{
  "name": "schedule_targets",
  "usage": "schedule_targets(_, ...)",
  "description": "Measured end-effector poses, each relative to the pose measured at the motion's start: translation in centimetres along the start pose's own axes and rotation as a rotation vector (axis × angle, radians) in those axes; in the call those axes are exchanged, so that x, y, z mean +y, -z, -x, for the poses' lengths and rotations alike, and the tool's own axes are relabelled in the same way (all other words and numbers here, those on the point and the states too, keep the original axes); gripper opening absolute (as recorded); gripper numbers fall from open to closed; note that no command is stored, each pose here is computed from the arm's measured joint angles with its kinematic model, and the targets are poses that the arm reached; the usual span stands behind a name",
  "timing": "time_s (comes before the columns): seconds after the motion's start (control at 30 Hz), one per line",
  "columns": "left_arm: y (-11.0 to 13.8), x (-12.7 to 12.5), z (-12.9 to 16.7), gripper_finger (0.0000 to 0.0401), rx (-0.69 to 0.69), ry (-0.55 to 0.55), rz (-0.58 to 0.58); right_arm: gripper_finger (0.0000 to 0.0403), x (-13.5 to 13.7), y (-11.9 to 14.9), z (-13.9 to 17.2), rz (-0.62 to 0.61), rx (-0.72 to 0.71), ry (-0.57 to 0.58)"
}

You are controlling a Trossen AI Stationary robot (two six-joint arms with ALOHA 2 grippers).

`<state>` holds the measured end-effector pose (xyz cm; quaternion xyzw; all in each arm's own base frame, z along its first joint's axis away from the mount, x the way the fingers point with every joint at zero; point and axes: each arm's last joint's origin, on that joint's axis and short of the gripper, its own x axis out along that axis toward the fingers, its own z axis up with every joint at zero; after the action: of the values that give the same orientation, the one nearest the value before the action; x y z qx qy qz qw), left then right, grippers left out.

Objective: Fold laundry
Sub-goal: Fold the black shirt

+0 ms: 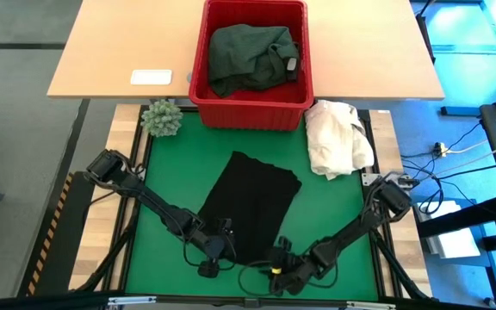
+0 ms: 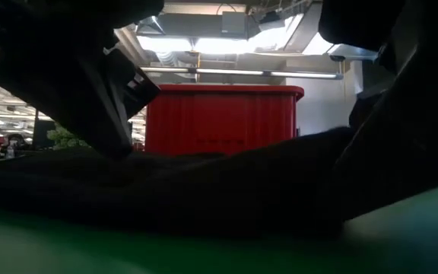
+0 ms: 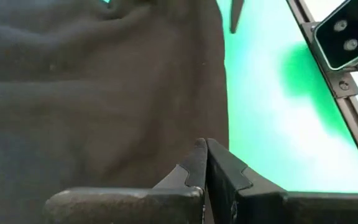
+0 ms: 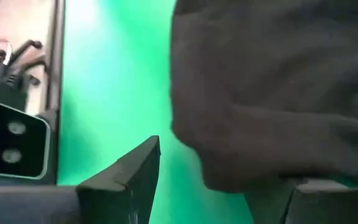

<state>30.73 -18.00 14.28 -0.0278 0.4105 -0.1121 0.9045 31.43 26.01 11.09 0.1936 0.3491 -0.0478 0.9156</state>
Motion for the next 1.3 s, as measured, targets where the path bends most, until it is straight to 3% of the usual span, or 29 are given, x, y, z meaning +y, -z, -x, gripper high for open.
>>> schedule_targets(0.17,0.1,0.1,0.0,0.0,0.013,-0.01,0.021,0.0184,-0.4,0.0,-0.7,-0.005,-0.018,0.021)
schedule_targets(0.27,0.8,0.3,0.0,0.0,0.079,-0.036,0.046,0.0127,-0.4,0.0,-0.7,0.035,-0.022,0.032)
schedule_targets(0.37,1.6,0.5,0.2,0.0,0.155,-0.067,0.069,0.004,-0.4,0.1,-0.7,0.092,-0.009,0.024)
schedule_targets(0.43,1.9,0.7,0.2,0.0,0.192,-0.084,0.079,0.0014,-0.3,0.1,-0.7,0.128,0.013,0.003)
schedule_targets(1.03,2.4,1.1,0.4,0.0,0.249,-0.137,0.087,0.0004,0.7,0.0,1.7,0.233,0.308,-0.192)
schedule_targets(1.3,2.3,1.0,0.3,0.0,0.232,-0.103,0.069,0.0023,1.9,-0.3,2.0,0.16,0.348,-0.359)
